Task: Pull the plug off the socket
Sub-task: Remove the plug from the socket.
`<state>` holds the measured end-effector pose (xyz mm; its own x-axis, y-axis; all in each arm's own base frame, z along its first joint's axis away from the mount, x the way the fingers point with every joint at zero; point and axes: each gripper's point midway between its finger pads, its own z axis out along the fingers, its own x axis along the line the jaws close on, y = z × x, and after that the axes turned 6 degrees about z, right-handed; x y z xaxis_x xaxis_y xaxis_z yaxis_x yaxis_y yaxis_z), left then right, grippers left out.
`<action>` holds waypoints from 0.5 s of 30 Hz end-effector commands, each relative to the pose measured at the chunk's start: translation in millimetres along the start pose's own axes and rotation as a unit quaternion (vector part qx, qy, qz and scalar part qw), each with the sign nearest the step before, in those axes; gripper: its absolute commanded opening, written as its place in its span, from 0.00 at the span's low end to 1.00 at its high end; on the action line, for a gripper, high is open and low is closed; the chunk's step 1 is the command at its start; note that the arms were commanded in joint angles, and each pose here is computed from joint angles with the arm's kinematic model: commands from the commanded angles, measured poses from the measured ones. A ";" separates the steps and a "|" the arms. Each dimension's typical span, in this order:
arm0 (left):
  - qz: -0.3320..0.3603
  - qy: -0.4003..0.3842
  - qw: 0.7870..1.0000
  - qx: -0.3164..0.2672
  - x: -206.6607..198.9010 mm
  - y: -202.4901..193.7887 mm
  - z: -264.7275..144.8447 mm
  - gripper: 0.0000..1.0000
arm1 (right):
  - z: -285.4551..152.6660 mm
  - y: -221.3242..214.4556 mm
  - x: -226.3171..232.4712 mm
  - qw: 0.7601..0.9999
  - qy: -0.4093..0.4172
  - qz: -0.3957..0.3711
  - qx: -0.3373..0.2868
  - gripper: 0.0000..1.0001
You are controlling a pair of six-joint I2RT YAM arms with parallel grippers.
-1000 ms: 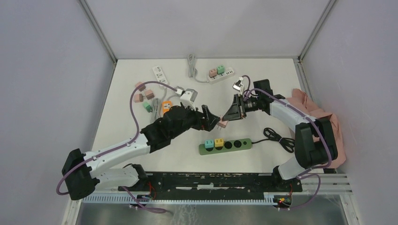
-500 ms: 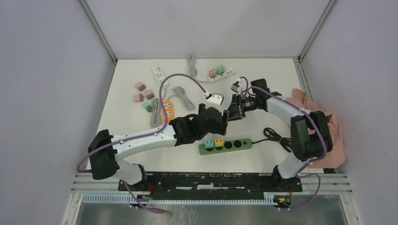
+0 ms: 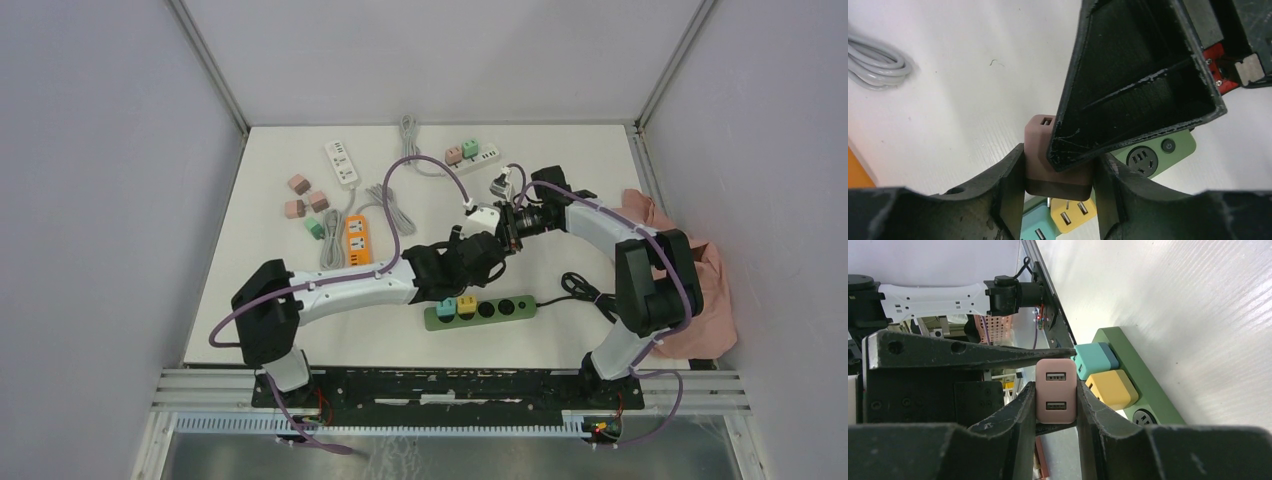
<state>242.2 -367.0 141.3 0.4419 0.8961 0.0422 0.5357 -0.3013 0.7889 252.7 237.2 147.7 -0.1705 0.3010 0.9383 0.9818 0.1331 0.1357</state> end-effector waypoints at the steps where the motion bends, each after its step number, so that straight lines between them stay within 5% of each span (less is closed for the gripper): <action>1: 0.008 0.007 0.999 -0.031 -0.5 23.5 -1.3 0.39 | 0.7 2.0 14.0 1.000 0.016 -0.024 0.010 0.07; 4: 0.007 -0.013 0.999 -0.029 -5.3 24.7 -1.4 0.13 | 0.5 1.9 15.5 0.999 0.013 -0.032 0.016 0.19; 6: 0.007 -0.014 0.999 -0.028 -3.9 22.9 -2.2 0.04 | -0.8 -1.2 15.0 0.999 0.004 -0.037 0.025 0.40; 9: 0.004 -0.013 0.999 -0.029 4.5 13.4 -7.1 0.03 | -5.7 -1.1 17.2 0.996 -0.009 -0.084 0.032 0.66; 15: -0.051 0.029 0.998 -0.027 60.9 -2.3 -19.5 0.03 | -10.5 3.0 12.6 0.990 -0.042 -0.130 0.025 0.72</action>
<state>234.2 -338.6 126.3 0.4591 0.8863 0.0605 0.5384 -0.3318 0.7747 253.7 234.3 153.7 -0.3168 0.3243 0.8913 0.9411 0.2244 0.2528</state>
